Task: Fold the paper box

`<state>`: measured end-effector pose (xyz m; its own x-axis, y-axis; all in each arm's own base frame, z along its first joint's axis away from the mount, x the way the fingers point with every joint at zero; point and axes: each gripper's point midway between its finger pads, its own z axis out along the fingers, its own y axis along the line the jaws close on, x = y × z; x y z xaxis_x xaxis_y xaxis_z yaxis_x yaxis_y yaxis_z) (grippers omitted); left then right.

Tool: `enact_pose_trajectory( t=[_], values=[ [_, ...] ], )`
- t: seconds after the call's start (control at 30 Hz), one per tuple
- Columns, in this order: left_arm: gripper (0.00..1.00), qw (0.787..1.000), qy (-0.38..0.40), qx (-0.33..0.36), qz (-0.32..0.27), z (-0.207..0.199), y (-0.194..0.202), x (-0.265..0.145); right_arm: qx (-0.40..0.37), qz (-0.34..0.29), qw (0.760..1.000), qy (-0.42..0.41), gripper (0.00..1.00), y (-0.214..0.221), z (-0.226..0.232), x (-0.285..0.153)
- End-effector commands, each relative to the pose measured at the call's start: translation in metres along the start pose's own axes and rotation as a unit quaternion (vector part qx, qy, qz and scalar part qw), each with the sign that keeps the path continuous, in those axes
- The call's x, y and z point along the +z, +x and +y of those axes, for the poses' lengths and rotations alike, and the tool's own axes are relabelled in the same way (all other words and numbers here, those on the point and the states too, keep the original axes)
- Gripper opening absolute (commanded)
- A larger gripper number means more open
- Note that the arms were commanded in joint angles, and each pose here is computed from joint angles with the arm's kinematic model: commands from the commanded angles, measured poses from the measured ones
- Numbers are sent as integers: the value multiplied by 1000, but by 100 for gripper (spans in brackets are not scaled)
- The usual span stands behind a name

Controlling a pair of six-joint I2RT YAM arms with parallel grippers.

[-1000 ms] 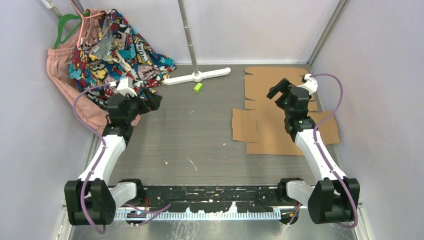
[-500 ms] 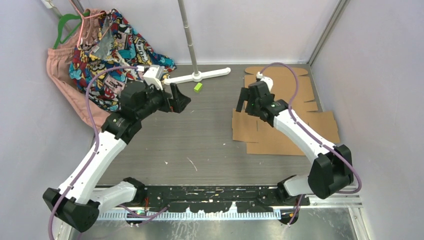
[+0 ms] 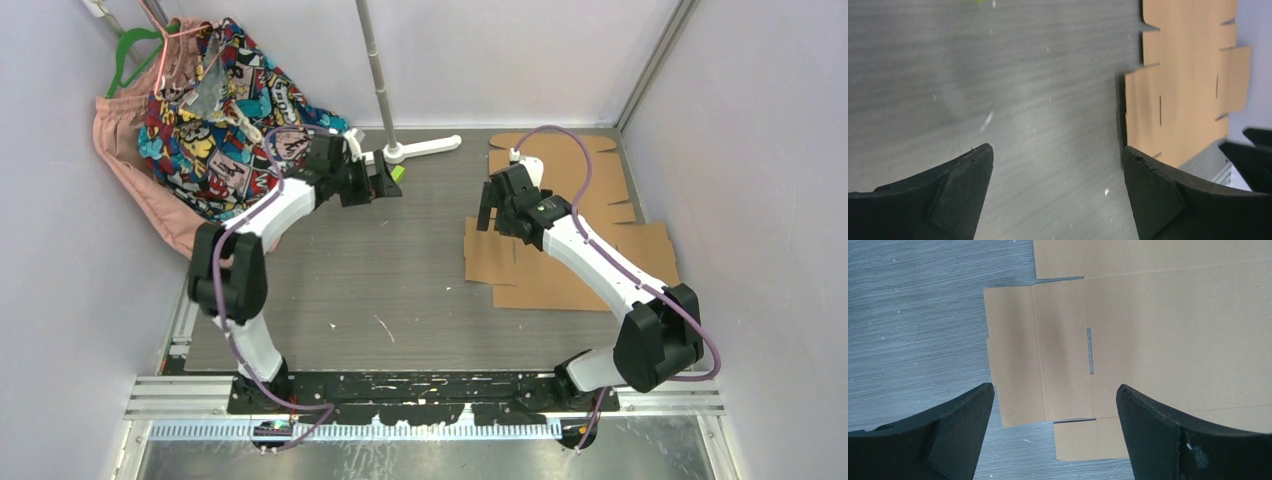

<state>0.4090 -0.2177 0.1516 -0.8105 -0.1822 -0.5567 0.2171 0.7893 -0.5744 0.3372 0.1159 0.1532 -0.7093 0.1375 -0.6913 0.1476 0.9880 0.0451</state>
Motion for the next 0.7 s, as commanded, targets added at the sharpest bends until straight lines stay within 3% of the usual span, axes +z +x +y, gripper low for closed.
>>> enact_pose_trajectory(
  t=[0.0, 0.17, 0.47, 0.53, 0.67],
  values=[
    [100, 998, -16, 22, -55, -6, -54, 19, 8, -26, 999, -17, 97, -16, 5, -14],
    [100, 989, -68, 79, -108, 6, -82, 42, 11, -10, 999, -32, 97, -6, 9, -13],
    [100, 990, -98, 63, -78, 39, -93, 100, 2, 2, 999, -37, 97, 2, 10, -11],
    [100, 992, -75, 52, -85, 38, -97, 105, -1, 8, 999, -38, 97, 4, 11, -7],
    [100, 985, -117, 77, -104, 48, -107, 109, -4, 18, 999, -41, 97, 9, 16, 0]
  ],
)
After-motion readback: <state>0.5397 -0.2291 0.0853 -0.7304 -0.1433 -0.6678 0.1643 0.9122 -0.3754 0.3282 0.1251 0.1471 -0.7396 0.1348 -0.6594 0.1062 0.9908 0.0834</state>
